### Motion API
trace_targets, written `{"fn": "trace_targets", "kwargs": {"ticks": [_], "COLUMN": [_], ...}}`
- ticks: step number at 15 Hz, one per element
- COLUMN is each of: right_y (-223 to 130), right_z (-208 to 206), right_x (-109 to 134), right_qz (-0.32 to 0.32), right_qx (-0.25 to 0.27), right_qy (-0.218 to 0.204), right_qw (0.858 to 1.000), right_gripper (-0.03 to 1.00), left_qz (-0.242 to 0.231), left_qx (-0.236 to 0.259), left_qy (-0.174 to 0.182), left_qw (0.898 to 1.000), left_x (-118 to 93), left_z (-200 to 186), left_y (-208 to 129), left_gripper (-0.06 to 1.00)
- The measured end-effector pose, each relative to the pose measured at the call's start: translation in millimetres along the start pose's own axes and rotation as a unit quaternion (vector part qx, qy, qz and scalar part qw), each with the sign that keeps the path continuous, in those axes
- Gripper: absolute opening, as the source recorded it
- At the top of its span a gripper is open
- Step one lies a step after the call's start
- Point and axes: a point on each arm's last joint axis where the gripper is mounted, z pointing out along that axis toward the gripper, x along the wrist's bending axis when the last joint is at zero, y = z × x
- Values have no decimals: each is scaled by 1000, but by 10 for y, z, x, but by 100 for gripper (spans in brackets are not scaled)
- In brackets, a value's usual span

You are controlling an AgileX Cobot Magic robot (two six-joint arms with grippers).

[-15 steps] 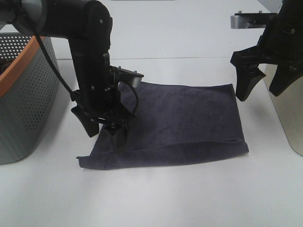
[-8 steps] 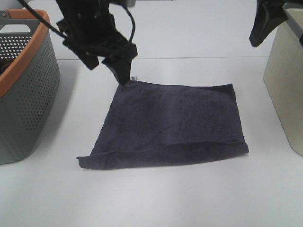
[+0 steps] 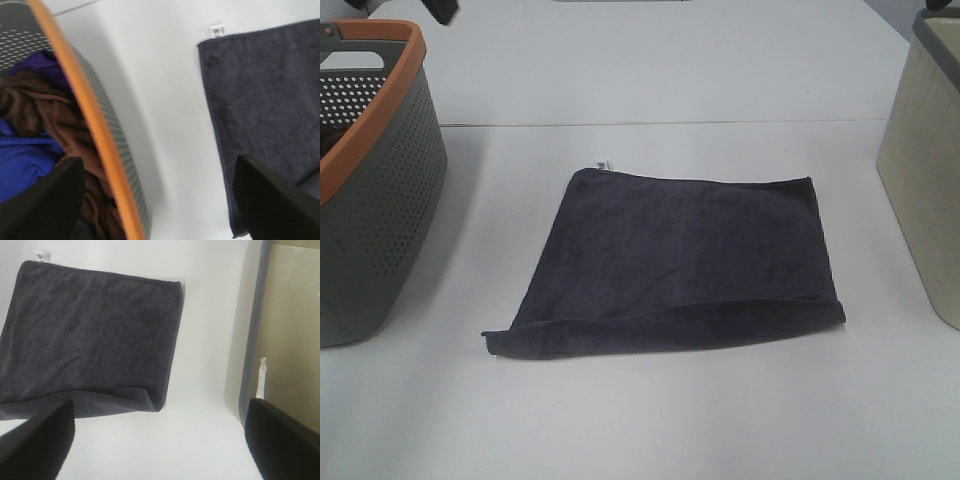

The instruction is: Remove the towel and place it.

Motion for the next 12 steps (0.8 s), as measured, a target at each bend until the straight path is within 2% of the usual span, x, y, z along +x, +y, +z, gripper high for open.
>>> {"fn": "trace_targets", "kwargs": {"ticks": [2, 4, 5, 6, 8, 11, 12], "right_y": [-25, -53, -78, -117, -284, -718, -810], "right_z": [-93, -168, -213, -256, -332, -387, -402], "right_x": [-54, -67, -72, -79, -112, -202, -220], "right_qz": [18, 19, 18, 16, 9, 3, 3], "right_qx": [-19, -30, -36, -41, -46, -42, -43], "right_qy": [-24, -26, -25, -24, -23, -24, -24], "right_qw": [999, 999, 999, 999, 999, 999, 999], "right_gripper": [82, 80, 79, 78, 77, 77, 77], "left_qz": [-70, -128, -148, -161, -164, -163, -162], "left_qx": [-2, 31, 41, 42, 22, 9, 4], "left_qy": [47, 89, 101, 108, 110, 111, 111], "left_qw": [996, 987, 983, 980, 980, 980, 980], "left_x": [598, 1015, 1109, 1134, 1005, 783, 744], "left_z": [-285, -365, -435, -528, -729, -913, -953], "left_y": [-276, -670, -858, -1036, -1357, -1887, -1976], "left_gripper": [77, 77, 77, 77, 77, 77, 77]}}
